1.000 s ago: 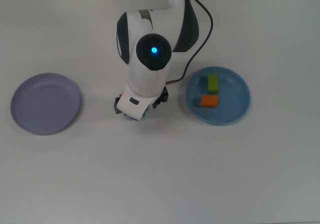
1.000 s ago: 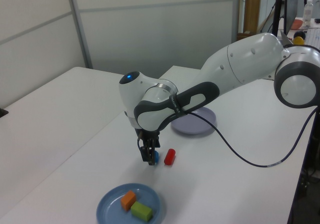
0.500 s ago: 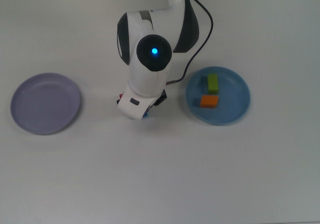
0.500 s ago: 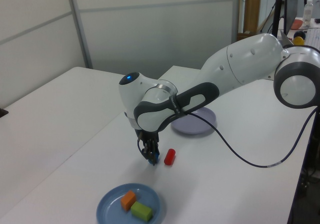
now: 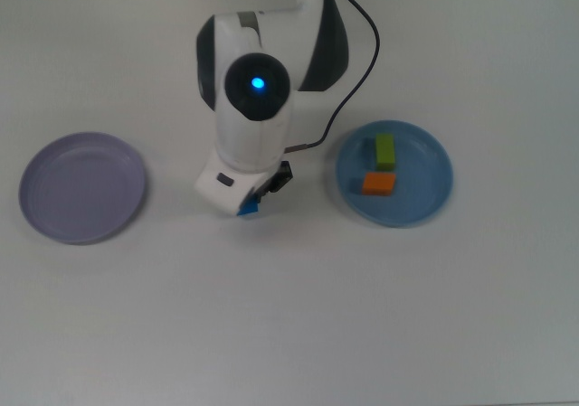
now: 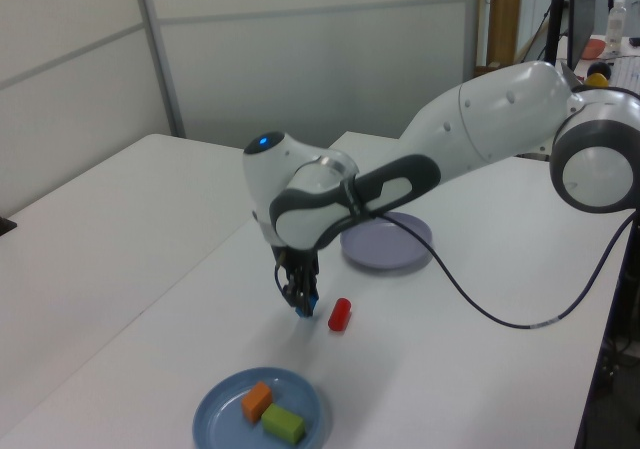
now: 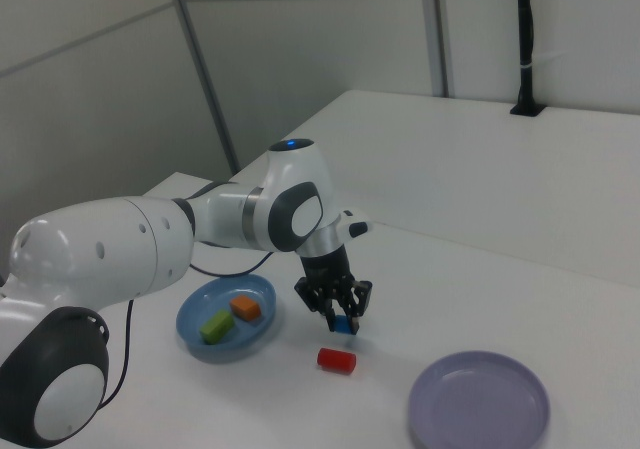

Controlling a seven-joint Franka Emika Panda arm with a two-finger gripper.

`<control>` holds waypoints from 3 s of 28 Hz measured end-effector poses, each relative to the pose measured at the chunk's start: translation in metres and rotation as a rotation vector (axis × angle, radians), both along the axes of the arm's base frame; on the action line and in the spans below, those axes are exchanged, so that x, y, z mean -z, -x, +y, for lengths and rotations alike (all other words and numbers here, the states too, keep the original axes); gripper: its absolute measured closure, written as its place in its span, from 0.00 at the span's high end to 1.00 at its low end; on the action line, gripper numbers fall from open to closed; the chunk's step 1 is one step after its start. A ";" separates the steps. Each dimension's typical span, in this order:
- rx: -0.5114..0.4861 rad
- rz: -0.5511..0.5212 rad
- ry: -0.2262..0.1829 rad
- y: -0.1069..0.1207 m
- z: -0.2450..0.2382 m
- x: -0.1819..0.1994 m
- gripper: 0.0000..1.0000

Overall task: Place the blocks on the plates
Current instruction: 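Carry the blue block to the lavender plate and release it, then lower the gripper onto the red block and close on it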

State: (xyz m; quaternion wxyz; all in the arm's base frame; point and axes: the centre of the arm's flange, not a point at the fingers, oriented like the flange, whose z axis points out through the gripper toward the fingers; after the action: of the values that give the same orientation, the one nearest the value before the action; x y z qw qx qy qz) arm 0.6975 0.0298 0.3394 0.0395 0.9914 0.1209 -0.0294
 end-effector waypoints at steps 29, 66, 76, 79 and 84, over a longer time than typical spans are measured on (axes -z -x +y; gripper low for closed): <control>0.357 0.012 0.016 0.027 -0.233 0.007 0.39; 0.020 0.082 -0.037 0.021 -0.131 -0.037 1.00; -0.162 0.136 -0.045 0.020 -0.037 -0.032 1.00; -0.187 0.148 -0.045 0.021 -0.024 -0.027 1.00; -0.216 0.171 -0.046 0.024 -0.008 -0.015 1.00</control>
State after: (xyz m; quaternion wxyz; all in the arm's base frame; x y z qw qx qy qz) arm 0.6734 0.0218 0.3548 0.0091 0.9673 0.2303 -0.1064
